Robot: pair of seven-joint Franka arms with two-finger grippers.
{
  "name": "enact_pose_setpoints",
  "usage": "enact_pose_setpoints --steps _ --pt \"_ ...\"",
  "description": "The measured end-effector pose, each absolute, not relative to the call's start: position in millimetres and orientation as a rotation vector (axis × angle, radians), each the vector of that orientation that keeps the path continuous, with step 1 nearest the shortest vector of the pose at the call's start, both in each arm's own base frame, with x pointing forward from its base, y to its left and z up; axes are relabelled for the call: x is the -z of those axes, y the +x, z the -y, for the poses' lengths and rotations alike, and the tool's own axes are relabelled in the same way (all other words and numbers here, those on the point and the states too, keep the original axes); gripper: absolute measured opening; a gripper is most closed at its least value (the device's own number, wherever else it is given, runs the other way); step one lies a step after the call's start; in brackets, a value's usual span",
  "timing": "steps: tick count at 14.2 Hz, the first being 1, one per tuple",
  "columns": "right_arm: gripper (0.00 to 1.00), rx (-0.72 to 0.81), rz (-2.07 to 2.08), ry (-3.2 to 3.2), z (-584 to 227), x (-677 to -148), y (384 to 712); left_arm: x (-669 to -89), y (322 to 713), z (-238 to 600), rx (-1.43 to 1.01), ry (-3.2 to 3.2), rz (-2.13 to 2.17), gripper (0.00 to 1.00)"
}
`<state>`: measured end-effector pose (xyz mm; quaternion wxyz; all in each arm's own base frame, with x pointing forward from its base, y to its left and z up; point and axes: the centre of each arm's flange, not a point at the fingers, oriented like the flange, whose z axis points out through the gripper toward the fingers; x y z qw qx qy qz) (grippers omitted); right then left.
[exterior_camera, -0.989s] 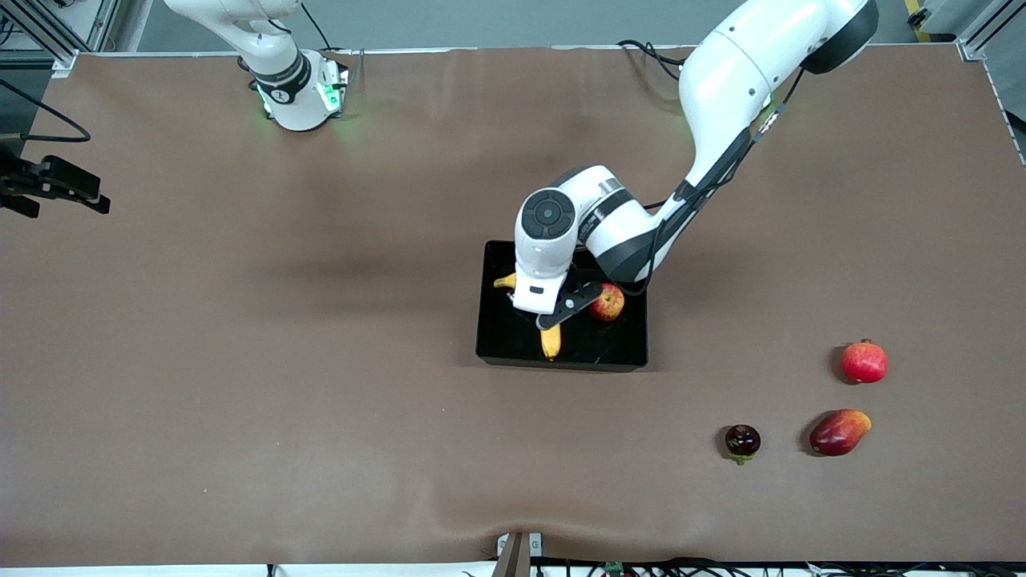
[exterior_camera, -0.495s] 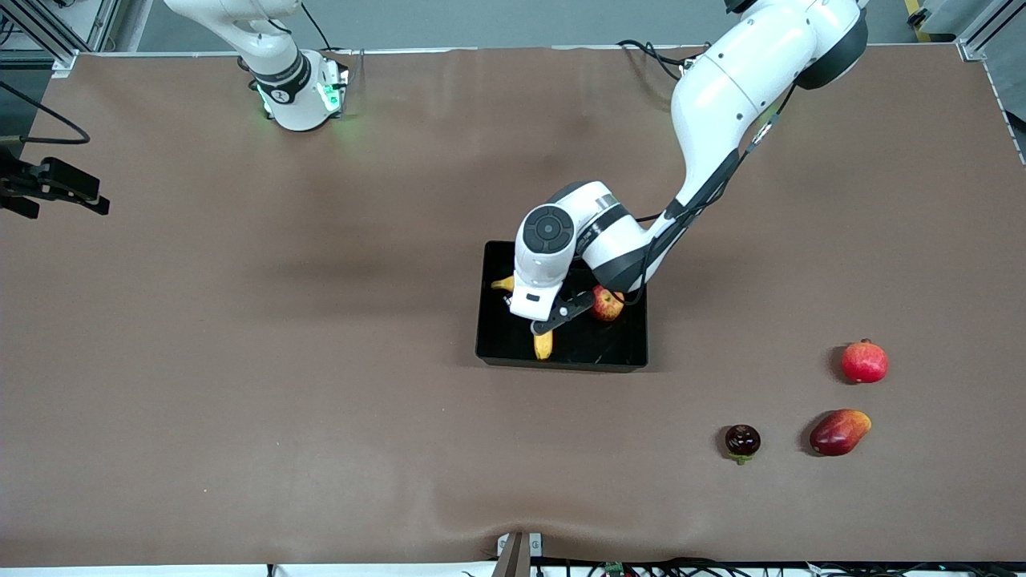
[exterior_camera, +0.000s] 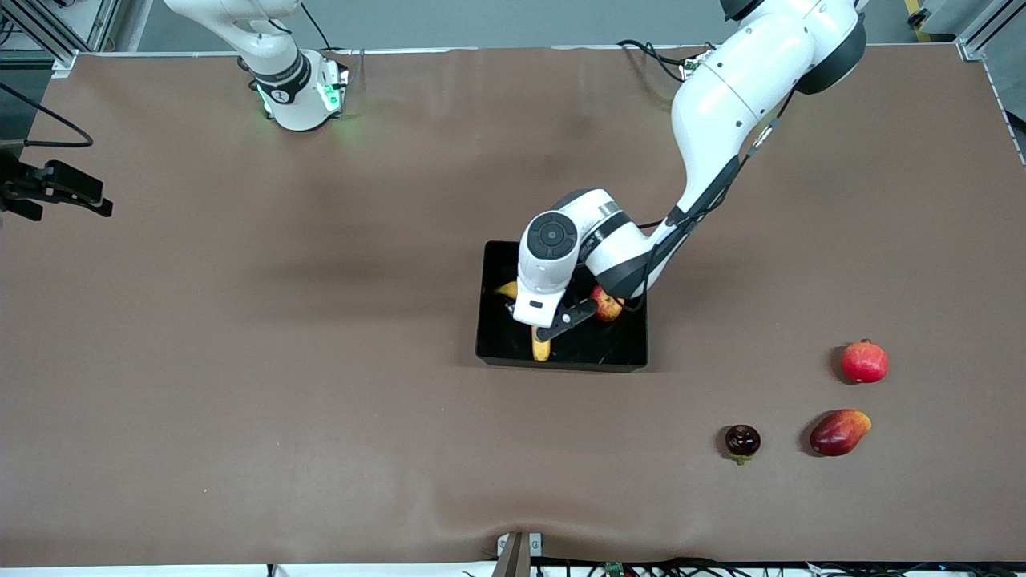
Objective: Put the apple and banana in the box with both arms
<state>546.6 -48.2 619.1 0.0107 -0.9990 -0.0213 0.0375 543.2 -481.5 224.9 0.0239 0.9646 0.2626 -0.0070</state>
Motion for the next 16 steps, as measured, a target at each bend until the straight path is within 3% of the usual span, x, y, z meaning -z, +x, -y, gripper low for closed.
enact_pose_setpoints --steps 2,9,12,16 --pt "1.00 -0.117 0.066 -3.117 48 -619 547 -255 561 466 -0.039 3.002 -0.839 1.00" --pt "1.00 -0.125 0.070 -3.115 47 -619 546 -443 663 252 -0.245 3.059 -0.824 1.00" --pt "1.00 -0.130 0.072 -3.114 46 -618 546 -485 675 173 -0.266 3.070 -0.823 1.00" --pt "1.00 -0.134 0.074 -3.113 45 -617 547 -533 659 121 -0.228 3.169 -0.682 1.00"
